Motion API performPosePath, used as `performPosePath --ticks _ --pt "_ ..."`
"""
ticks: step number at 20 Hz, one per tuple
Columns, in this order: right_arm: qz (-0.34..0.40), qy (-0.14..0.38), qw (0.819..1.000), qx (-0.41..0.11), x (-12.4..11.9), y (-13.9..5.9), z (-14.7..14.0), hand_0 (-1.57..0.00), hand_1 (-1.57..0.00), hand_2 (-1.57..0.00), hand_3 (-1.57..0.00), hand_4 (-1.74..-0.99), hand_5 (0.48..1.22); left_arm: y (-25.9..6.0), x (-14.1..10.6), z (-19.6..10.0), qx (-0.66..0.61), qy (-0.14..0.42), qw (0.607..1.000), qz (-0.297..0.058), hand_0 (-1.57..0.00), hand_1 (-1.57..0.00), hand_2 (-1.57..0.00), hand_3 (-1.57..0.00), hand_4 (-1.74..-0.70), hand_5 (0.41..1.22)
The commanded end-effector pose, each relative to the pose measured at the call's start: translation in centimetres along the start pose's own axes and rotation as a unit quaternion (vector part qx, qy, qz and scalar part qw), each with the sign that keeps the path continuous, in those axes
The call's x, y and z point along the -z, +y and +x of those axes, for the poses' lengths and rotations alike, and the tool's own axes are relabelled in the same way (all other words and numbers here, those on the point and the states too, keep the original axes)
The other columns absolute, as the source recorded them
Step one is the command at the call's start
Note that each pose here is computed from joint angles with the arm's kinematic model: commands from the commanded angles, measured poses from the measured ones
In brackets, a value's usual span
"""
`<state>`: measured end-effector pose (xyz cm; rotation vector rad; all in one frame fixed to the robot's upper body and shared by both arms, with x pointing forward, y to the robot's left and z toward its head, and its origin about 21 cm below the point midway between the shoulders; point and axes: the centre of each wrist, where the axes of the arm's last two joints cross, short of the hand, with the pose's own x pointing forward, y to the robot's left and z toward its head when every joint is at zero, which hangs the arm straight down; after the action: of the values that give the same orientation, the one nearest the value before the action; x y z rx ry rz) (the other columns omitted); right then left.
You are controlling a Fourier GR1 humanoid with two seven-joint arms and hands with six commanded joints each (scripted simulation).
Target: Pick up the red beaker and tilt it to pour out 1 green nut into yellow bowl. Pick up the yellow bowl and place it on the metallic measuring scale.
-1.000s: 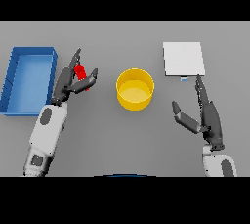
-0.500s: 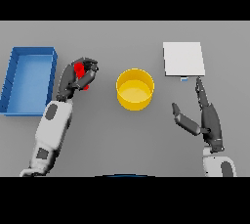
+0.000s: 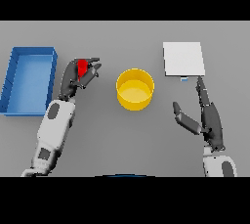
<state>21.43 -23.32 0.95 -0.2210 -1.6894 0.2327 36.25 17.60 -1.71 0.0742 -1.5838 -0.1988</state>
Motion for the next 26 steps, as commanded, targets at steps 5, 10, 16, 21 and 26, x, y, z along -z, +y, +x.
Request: performPosePath --ticks 5,10,16,21,26 --pt "0.002 -0.007 1.000 -0.009 0.0 0.2 0.0 0.00 0.00 0.00 0.00 -1.263 0.652 0.3 0.2 2.8 0.006 -0.039 0.999 0.009 -1.55 -1.55 -1.55 -1.54 -1.71 1.114" --pt "0.002 -0.005 1.000 -0.017 0.1 0.1 0.0 0.00 0.00 0.00 0.00 -1.253 0.666 0.5 0.4 6.1 0.140 -0.047 0.988 -0.048 -1.56 -1.56 -1.56 -1.56 -1.73 1.124" --pt "0.008 0.004 1.000 -0.020 0.2 0.3 0.3 0.00 0.00 0.00 0.00 -1.256 0.678 -1.0 0.9 7.8 0.230 -0.035 0.969 -0.085 -1.56 -1.56 -1.56 -1.56 -1.73 1.112" --pt "0.007 0.002 1.000 -0.014 0.2 0.4 0.6 0.00 0.00 0.00 0.00 -1.254 0.687 -2.4 1.7 9.2 0.390 -0.029 0.915 -0.099 -1.57 -1.57 -1.57 -1.57 -1.74 1.133" --pt "0.011 0.002 1.000 -0.017 -0.3 0.0 0.3 0.00 0.00 0.00 0.00 -1.270 0.700 -4.0 2.1 10.5 0.546 -0.063 0.826 -0.128 -1.57 -1.57 -1.57 -1.57 -1.74 1.173"
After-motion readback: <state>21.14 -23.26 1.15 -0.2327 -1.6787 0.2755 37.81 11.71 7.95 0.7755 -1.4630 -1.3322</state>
